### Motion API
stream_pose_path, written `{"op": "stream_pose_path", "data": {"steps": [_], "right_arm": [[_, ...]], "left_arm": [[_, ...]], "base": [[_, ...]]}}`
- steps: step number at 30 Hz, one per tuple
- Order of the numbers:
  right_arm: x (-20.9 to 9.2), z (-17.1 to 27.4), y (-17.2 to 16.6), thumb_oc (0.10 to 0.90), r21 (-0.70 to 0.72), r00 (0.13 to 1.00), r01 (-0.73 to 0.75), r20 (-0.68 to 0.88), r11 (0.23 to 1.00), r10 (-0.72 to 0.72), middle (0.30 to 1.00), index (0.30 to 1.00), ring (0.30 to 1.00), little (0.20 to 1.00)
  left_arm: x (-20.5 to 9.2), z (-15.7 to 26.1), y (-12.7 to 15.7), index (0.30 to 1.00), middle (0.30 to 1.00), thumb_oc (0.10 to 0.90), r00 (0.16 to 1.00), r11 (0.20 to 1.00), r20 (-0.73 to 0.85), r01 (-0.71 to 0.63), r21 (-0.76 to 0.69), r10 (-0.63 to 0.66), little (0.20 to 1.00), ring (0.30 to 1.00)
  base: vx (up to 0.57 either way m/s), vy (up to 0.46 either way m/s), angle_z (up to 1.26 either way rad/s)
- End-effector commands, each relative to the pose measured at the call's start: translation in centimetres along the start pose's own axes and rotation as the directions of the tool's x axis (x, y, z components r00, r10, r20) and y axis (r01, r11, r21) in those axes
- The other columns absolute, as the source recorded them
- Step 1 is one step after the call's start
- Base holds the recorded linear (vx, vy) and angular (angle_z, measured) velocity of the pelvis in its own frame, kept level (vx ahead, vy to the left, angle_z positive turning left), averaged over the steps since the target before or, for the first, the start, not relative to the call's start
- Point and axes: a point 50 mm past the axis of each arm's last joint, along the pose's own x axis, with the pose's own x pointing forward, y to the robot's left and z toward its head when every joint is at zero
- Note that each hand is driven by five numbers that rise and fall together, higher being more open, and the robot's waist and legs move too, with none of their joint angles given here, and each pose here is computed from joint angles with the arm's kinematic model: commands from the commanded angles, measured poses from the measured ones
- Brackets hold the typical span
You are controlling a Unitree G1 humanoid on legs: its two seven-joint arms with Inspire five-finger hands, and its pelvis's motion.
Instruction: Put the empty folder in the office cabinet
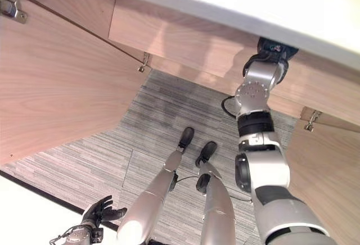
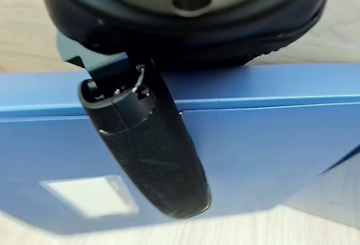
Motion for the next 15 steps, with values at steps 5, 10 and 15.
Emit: {"op": "stream_pose_path", "data": {"steps": [5, 10, 15], "right_arm": [[-1.5, 1.0, 1.4, 0.8, 0.014, 0.976, -0.216, 0.034, 0.976, 0.216, 0.9, 0.9, 0.9, 0.9], [-3.0, 0.3, 1.2, 0.8, 0.12, 0.966, -0.26, 0.027, 0.958, 0.259, 0.9, 0.9, 0.9, 0.9], [-4.1, -0.5, 1.0, 0.8, 0.174, 0.952, -0.3, -0.011, 0.938, 0.307, 0.9, 0.9, 0.9, 0.9]], "left_arm": [[-1.2, -3.4, 4.0, 0.9, 0.9, 0.8, 0.983, 0.989, -0.128, -0.123, 0.084, 0.133, 0.9, 0.9], [-1.2, -3.6, 3.9, 0.9, 0.9, 0.8, 0.982, 0.99, -0.137, -0.117, 0.083, 0.127, 0.9, 0.9], [-1.3, -3.7, 3.8, 0.9, 0.9, 0.8, 0.983, 0.991, -0.142, -0.106, 0.081, 0.117, 0.9, 0.9]], "base": [[0.0, 0.0, 0.0], [-0.02, -0.001, -0.02], [0.0, 0.0, 0.0]]}}
